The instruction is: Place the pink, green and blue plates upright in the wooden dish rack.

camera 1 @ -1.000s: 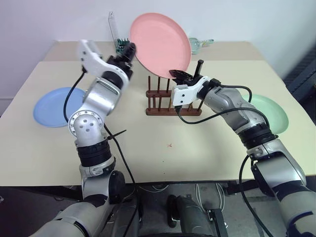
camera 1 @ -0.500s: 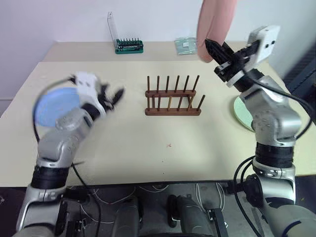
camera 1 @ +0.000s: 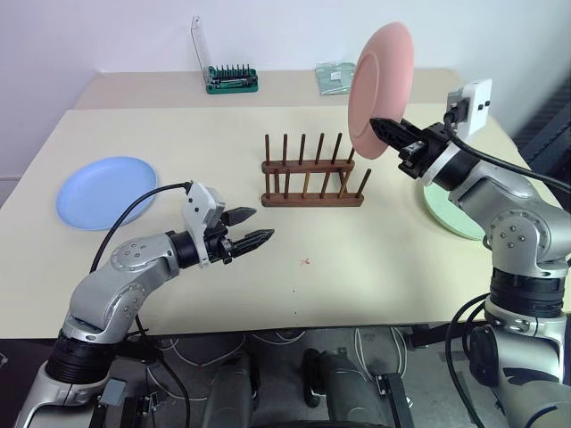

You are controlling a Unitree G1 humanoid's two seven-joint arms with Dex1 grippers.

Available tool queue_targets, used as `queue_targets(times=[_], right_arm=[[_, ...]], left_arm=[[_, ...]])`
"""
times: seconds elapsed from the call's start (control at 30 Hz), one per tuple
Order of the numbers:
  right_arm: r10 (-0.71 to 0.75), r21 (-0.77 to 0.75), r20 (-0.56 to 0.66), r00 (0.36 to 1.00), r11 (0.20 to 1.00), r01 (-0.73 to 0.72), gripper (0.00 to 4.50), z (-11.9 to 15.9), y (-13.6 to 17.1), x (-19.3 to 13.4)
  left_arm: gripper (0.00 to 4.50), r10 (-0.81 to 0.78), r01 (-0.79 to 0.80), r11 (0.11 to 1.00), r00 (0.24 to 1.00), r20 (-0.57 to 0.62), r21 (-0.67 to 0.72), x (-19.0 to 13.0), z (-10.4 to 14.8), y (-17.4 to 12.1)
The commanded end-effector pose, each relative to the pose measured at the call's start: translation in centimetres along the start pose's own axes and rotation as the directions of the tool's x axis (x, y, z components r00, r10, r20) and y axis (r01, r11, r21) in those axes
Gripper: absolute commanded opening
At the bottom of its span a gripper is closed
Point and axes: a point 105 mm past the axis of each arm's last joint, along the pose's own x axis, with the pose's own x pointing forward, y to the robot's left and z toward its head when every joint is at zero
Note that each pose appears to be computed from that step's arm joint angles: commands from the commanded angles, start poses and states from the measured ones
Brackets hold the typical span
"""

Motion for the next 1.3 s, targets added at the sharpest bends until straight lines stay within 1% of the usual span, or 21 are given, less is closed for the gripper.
queue_targets(times=[0.03,0.13,0.23,0.33,0.37,0.43,0.5,0.57,0.6,0.73,0.87,1.0,1.07,1.1,1.13,1.2,1.23,1.3], right_arm=[[0.001,-0.039,-0.026,1.000,0.999,-0.002,0.00,0.3,-0.4,-0.1],[-0.013,-0.005,-0.072,0.997,1.000,0.013,0.00,-0.8,-0.9,0.0],[-0.048,0.099,-0.117,0.992,0.993,0.060,0.00,-1.9,-2.1,0.3],[-0.084,0.198,-0.135,0.987,0.974,0.110,0.00,-2.4,-3.1,0.6],[-0.091,0.212,-0.140,0.986,0.970,0.120,0.37,-2.4,-3.3,0.6],[-0.091,0.191,-0.138,0.986,0.975,0.117,1.12,-2.3,-3.3,0.7],[-0.077,0.163,-0.118,0.990,0.982,0.096,2.11,-1.8,-3.0,0.7],[-0.062,0.097,-0.081,0.995,0.993,0.070,3.15,-0.9,-2.6,0.7],[-0.066,0.032,-0.066,0.996,0.997,0.068,3.53,-0.4,-2.6,0.5],[-0.056,-0.114,-0.028,0.998,0.992,0.052,3.53,1.2,-2.8,-0.7],[-0.003,-0.256,-0.055,0.998,0.967,-0.011,3.53,2.1,-2.5,-2.8],[-0.088,-0.350,-0.119,0.989,0.936,0.042,3.53,2.1,-5.0,-6.1],[-0.096,-0.368,-0.145,0.985,0.929,0.036,3.53,2.2,-5.6,-7.3],[-0.106,-0.381,-0.185,0.977,0.924,0.028,3.53,1.7,-5.9,-7.9],[-0.130,-0.418,-0.250,0.959,0.908,0.014,3.53,0.7,-6.3,-8.6],[-0.178,-0.480,-0.388,0.904,0.877,-0.033,3.53,-1.8,-7.1,-9.9],[-0.202,-0.495,-0.438,0.876,0.868,-0.047,3.53,-2.9,-7.6,-10.4],[-0.258,-0.510,-0.493,0.831,0.860,-0.035,3.53,-4.7,-8.6,-11.1]], left_arm=[[3.13,0.003,-0.003,1.000,1.000,0.016,0.030,-0.2,0.6,-0.3],[3.13,0.003,-0.003,1.000,1.000,0.018,0.028,-0.3,0.5,-0.4],[3.13,0.004,-0.005,1.000,1.000,0.023,0.024,-0.2,0.5,-0.5],[3.13,0.008,-0.009,1.000,1.000,0.023,0.023,-0.1,0.4,-0.5],[3.18,0.010,-0.011,1.000,1.000,0.023,0.023,-0.1,0.4,-0.5],[3.20,0.014,-0.015,1.000,1.000,0.022,0.024,-0.1,0.4,-0.4],[3.20,0.017,-0.018,1.000,1.000,0.022,0.024,-0.1,0.3,-0.3],[3.20,0.021,-0.022,0.999,1.000,0.020,0.024,-0.2,0.3,-0.3],[3.20,0.023,-0.024,0.999,1.000,0.020,0.023,-0.2,0.3,-0.2],[3.20,0.024,-0.024,0.999,0.999,0.022,0.022,-0.2,0.2,-0.2],[3.20,0.000,-0.001,1.000,1.000,0.023,0.024,0.2,0.2,-0.5],[3.20,-0.028,0.027,0.999,0.999,0.026,0.030,1.0,0.3,-0.7],[3.20,-0.043,0.042,0.999,0.999,0.027,0.032,1.2,0.4,-0.8],[3.20,-0.054,0.054,0.998,0.998,0.027,0.033,1.4,0.4,-1.0],[3.20,-0.067,0.066,0.997,0.997,0.027,0.033,1.5,0.4,-1.1],[3.20,-0.089,0.089,0.996,0.996,0.026,0.032,1.7,0.5,-1.3],[3.20,-0.103,0.102,0.994,0.994,0.025,0.034,1.9,0.5,-1.5],[3.20,-0.128,0.127,0.991,0.991,0.026,0.037,2.0,0.6,-1.8]])
